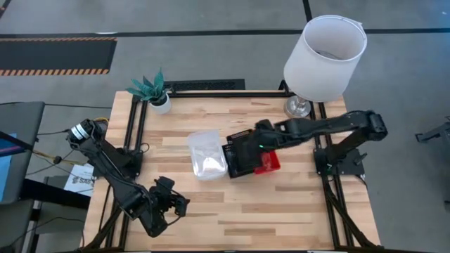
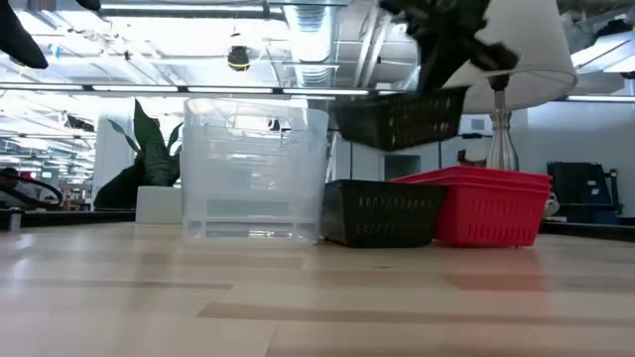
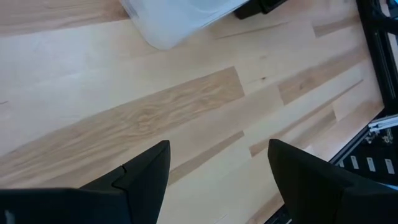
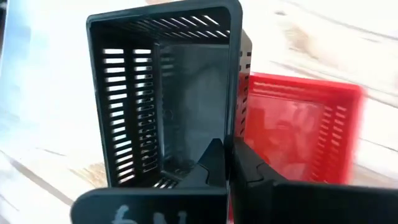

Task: Stack baskets by color
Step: Stack the bottom black bin on the top black bin

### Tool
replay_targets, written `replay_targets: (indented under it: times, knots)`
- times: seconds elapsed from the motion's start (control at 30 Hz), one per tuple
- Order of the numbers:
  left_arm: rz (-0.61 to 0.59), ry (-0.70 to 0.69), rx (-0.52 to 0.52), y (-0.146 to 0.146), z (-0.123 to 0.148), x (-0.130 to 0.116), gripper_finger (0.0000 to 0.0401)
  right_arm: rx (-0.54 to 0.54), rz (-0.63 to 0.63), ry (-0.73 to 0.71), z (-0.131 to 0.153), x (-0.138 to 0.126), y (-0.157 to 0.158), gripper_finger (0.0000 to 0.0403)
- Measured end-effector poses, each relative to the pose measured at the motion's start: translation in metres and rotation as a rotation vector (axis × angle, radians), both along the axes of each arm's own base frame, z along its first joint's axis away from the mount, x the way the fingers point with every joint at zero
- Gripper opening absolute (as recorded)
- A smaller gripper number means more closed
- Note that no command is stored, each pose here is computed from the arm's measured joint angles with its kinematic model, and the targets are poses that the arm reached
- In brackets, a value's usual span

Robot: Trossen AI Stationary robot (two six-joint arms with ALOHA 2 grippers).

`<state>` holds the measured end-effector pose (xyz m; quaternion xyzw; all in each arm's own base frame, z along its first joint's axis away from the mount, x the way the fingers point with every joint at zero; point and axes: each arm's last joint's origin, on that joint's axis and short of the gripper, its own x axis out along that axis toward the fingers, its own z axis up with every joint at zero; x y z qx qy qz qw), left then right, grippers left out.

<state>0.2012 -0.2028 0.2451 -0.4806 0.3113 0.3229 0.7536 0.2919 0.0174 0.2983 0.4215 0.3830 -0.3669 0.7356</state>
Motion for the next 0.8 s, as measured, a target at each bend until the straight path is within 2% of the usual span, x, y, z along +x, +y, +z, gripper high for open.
replay_targets:
  times: [0.33, 0.47, 0.57, 0.67, 0.8]
  knots:
    - [0.0, 0.009, -0.005, 0.0, 0.0, 0.0, 0.0258, 0.115, 0.116, -0.127, -0.031, 0.052, -0.012, 0.0003]
    - [0.001, 0.01, -0.006, 0.0, 0.0, -0.001, 0.0258, 0.132, 0.133, -0.182, -0.03, 0.058, -0.011, 0.0003]
    - [0.001, 0.01, -0.006, 0.0, -0.001, -0.001, 0.0258, 0.131, 0.135, -0.171, -0.026, 0.052, -0.011, 0.0003]
    - [0.0, 0.012, -0.004, 0.0, -0.001, -0.001, 0.0258, 0.114, 0.147, -0.204, -0.007, 0.04, -0.013, 0.0003]
    - [-0.003, 0.011, -0.004, -0.001, -0.001, -0.002, 0.0258, 0.096, 0.123, -0.114, -0.001, 0.018, -0.017, 0.0002]
